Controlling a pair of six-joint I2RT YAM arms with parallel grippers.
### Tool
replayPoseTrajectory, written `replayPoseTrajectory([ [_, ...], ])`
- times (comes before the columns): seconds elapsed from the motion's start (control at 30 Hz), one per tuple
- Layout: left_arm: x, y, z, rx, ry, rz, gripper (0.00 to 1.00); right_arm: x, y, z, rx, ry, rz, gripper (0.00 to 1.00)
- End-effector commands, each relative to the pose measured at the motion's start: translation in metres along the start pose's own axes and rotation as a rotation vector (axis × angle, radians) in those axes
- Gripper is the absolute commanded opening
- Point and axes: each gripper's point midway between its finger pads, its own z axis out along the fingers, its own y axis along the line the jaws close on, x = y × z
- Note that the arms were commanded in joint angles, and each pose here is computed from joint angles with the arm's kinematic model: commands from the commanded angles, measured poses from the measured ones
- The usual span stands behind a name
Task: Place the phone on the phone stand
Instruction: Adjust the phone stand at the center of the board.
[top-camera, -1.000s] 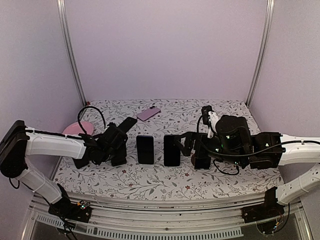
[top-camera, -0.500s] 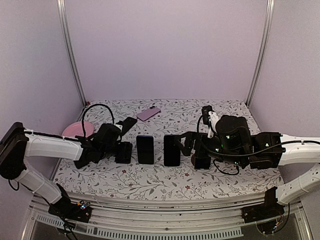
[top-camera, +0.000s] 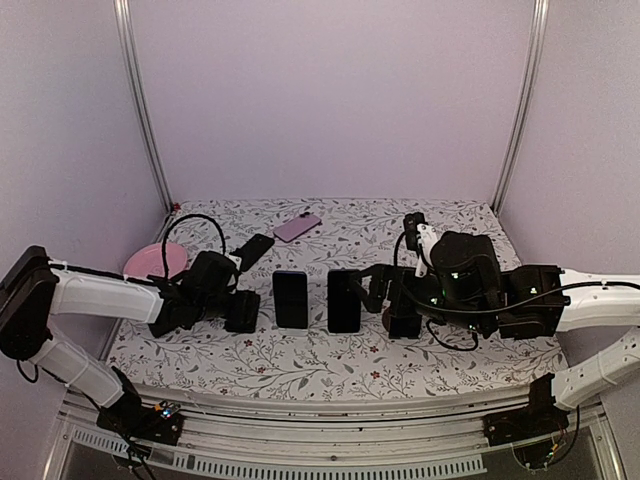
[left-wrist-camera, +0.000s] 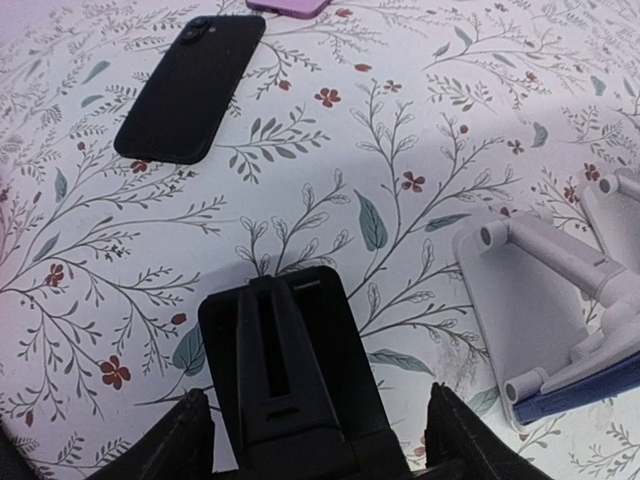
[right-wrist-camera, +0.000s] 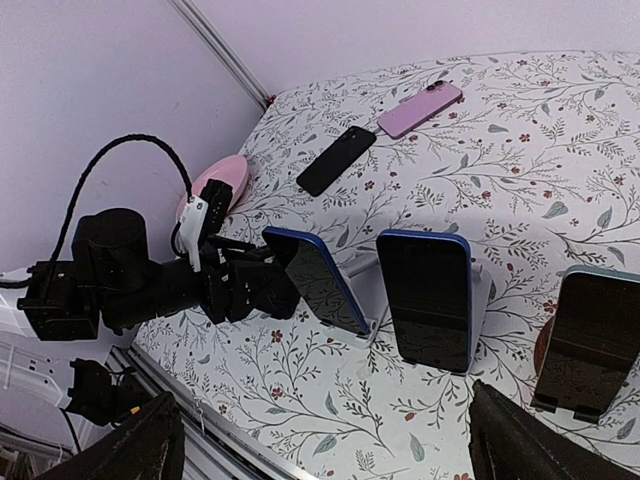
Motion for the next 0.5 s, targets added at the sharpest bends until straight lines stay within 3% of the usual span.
replayPoseTrajectory([
  [0.0,-0.004,0.001,-0.001,0.012,-0.019,-0.021,0.67,0.000,0.000,-0.001,0.003,-0.007,0.006,0.99],
  [0.27,-0.009,0.000,-0.007,0.023,-0.027,-0.040,0.96,-0.001,0.001,-0.001,0.001,-0.009,0.007,0.99],
  [0.47,-0.026,-0.003,-0.023,0.054,-0.062,-0.053,0.97,-0.001,0.001,-0.001,0.002,-0.008,0.005,0.99],
])
